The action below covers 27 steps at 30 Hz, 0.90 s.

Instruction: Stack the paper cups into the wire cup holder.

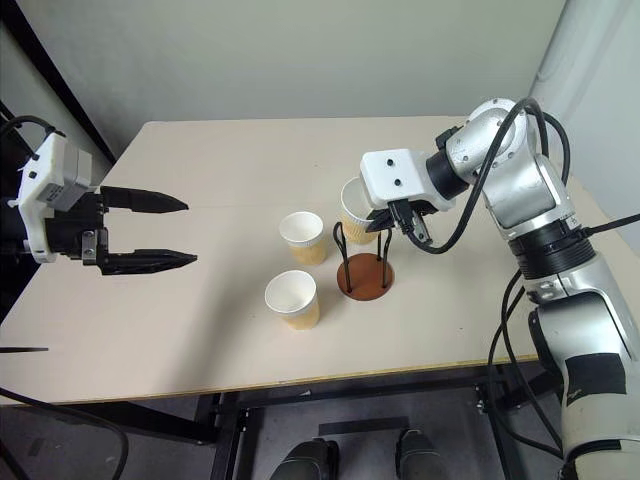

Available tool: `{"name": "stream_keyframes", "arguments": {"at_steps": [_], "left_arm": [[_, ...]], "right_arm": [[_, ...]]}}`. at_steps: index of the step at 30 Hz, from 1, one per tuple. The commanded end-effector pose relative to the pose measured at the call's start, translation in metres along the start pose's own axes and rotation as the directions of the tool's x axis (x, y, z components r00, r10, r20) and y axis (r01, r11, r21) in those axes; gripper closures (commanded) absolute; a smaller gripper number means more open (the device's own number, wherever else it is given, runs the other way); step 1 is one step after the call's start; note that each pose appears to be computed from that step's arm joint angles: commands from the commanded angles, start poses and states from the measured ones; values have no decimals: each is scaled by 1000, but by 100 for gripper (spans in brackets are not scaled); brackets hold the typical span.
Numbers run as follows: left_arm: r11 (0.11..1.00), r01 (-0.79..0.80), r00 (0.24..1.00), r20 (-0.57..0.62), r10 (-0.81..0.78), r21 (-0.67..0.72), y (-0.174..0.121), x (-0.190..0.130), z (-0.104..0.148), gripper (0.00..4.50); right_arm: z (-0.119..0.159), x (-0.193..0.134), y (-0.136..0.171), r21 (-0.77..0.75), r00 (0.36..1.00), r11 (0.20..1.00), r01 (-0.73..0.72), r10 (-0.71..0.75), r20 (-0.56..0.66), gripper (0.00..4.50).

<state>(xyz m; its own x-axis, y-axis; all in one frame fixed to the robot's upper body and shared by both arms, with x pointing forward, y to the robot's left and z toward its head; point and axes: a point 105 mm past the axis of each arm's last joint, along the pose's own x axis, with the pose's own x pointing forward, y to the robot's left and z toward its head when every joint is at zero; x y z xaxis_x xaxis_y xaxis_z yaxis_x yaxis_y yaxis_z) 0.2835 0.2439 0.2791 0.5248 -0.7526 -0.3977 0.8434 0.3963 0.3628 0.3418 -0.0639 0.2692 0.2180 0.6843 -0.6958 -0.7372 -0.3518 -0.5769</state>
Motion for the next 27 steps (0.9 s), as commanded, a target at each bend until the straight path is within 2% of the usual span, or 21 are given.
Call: {"name": "stream_keyframes", "arguments": {"at_steps": [1,8,11,17,21,25,27], "left_arm": [[998,-33,999,12,33,48,1,-9,12,0],[998,-30,1000,8,29,56,2,-7,12,0],[998,-27,1000,4,26,62,3,-5,12,0],[997,-13,1000,-2,13,76,3,-1,11,0],[996,21,1000,8,-22,88,-1,5,13,0],[980,174,984,31,-178,97,-23,17,24,0],[961,252,967,2,-254,111,-35,23,23,0]], "right_arm": [[5,-6,-3,-50,1000,999,13,-14,-12,448],[4,0,-2,-59,1000,998,9,-10,-17,448],[6,2,-4,-44,1000,999,16,-16,5,355],[11,4,-10,-5,997,999,52,-52,50,140],[26,-3,-20,82,977,988,129,-141,157,3],[51,-30,-10,234,930,968,94,-169,326,3],[59,-43,-5,295,906,952,87,-199,374,3]]}}
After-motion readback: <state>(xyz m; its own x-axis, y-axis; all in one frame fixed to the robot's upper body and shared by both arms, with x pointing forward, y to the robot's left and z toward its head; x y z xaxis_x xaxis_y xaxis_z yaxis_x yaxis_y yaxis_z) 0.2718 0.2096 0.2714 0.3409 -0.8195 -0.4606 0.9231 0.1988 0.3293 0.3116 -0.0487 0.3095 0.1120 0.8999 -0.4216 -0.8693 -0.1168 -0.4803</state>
